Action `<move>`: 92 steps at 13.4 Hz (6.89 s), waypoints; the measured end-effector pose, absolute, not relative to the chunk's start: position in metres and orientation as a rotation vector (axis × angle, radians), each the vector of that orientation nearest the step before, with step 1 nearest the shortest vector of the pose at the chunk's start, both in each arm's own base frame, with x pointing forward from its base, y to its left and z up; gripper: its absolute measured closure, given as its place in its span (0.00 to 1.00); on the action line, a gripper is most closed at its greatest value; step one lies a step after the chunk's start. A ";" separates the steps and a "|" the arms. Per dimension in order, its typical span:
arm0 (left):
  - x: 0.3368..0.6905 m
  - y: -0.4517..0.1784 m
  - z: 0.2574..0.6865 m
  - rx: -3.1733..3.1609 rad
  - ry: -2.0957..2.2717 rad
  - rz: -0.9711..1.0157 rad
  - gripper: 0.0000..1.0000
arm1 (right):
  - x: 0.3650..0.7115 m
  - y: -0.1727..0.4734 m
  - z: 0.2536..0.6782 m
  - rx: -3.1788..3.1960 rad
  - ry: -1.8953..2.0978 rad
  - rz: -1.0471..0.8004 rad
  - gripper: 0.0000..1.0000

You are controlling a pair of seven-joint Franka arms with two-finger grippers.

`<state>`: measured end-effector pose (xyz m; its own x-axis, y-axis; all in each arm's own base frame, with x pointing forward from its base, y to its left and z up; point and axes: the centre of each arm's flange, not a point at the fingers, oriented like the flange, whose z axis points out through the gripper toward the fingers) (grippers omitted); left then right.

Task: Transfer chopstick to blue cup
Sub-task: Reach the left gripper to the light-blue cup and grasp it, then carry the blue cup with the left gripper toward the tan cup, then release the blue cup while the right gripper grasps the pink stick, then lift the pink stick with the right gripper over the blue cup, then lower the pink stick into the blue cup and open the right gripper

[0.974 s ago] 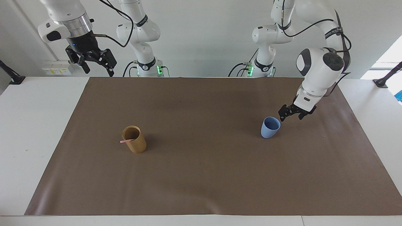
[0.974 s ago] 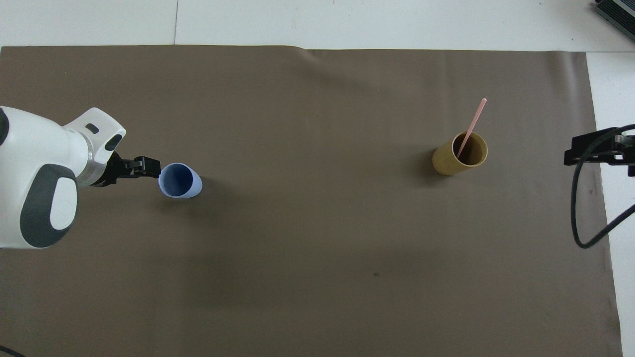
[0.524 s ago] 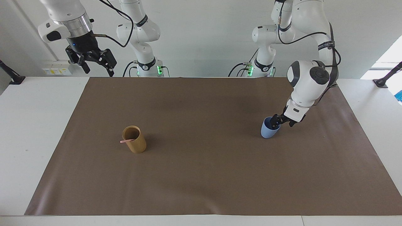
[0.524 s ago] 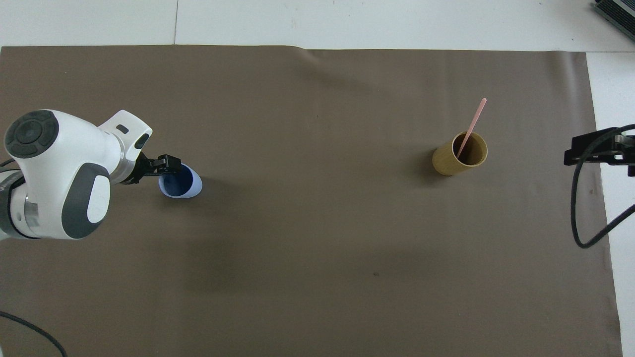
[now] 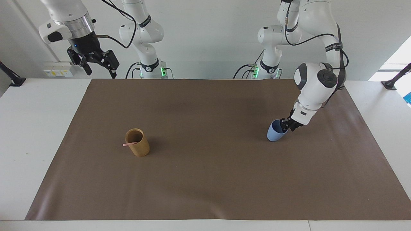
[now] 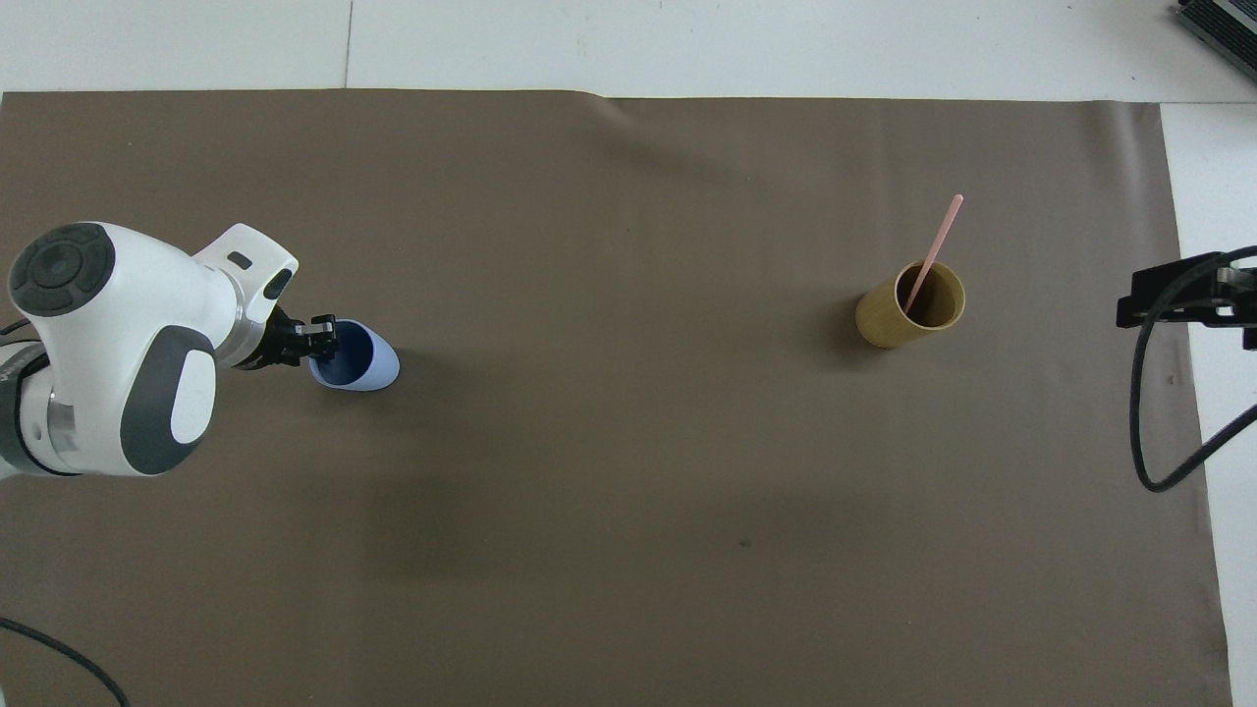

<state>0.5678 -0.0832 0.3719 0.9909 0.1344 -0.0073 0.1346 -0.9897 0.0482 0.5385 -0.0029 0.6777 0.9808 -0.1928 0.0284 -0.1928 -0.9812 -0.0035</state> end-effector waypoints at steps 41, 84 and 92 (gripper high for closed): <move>0.564 -0.378 0.424 3.094 0.329 0.218 0.03 | 0.614 -0.005 0.609 -3.118 0.308 -0.222 0.00; 0.517 -0.021 0.649 3.138 -0.177 -0.118 0.00 | 0.580 0.306 0.585 -2.707 -0.604 -0.929 0.92; 0.517 -0.021 0.649 3.138 -0.177 -0.120 0.00 | 0.552 0.337 0.520 -2.736 -0.737 -0.857 0.92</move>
